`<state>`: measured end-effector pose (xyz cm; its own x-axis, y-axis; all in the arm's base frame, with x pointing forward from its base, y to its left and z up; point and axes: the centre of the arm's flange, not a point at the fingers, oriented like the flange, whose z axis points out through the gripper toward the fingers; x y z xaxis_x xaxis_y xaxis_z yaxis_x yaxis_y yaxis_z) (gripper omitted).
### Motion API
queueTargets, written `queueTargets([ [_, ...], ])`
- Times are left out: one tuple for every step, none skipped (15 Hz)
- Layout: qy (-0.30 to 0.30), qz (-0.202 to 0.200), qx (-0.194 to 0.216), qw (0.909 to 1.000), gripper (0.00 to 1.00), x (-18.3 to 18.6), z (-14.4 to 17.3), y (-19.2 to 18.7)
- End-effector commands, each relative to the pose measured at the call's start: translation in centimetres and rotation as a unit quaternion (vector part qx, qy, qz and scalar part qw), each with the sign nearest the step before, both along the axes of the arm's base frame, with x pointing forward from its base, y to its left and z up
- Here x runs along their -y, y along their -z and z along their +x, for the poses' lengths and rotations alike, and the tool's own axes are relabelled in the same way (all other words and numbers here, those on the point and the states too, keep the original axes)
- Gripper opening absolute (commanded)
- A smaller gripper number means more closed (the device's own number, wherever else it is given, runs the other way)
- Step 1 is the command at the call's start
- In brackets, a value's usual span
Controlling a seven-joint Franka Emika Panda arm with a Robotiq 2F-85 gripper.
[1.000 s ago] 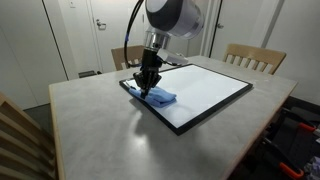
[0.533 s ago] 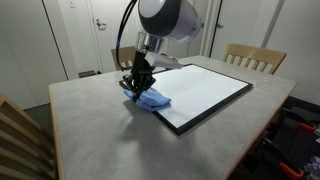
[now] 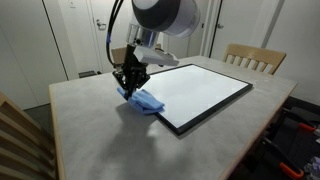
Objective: Wipe the whiteboard using the blue towel
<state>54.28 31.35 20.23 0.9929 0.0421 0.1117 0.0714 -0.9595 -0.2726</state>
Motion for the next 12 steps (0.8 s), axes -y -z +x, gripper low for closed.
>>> queueTargets([
  [0.006, -0.008, 0.012, 0.9999, 0.01, -0.1, -1.6, -2.9],
  [0.006, -0.006, 0.015, 0.9999, 0.01, -0.2, -1.8, -3.5],
  [0.005, -0.007, 0.015, 0.9998, 0.01, -0.2, -2.0, -4.1],
  [0.004, -0.008, 0.015, 0.9998, 0.01, -0.3, -2.2, -4.7],
  [0.002, -0.005, 0.016, 0.9998, 0.01, -0.3, -2.5, -5.3],
  [0.002, -0.007, 0.018, 0.9998, 0.01, -0.3, -2.7, -5.8],
  [0.001, -0.007, 0.022, 0.9997, 0.01, 0.0, -3.0, -6.5],
  [-0.001, -0.003, 0.027, 0.9996, 0.01, 0.3, -3.3, -7.0],
  [-0.002, -0.003, 0.033, 0.9995, 0.01, 0.7, -3.6, -7.7],
  [-0.001, 0.0, 0.038, 0.9993, 0.01, 1.0, -3.9, -8.3],
  [-0.001, 0.005, 0.043, 0.9991, 0.01, 1.1, -4.2, -9.0],
  [-0.004, 0.005, 0.048, 0.9988, 0.01, 1.2, -4.6, -9.6],
])
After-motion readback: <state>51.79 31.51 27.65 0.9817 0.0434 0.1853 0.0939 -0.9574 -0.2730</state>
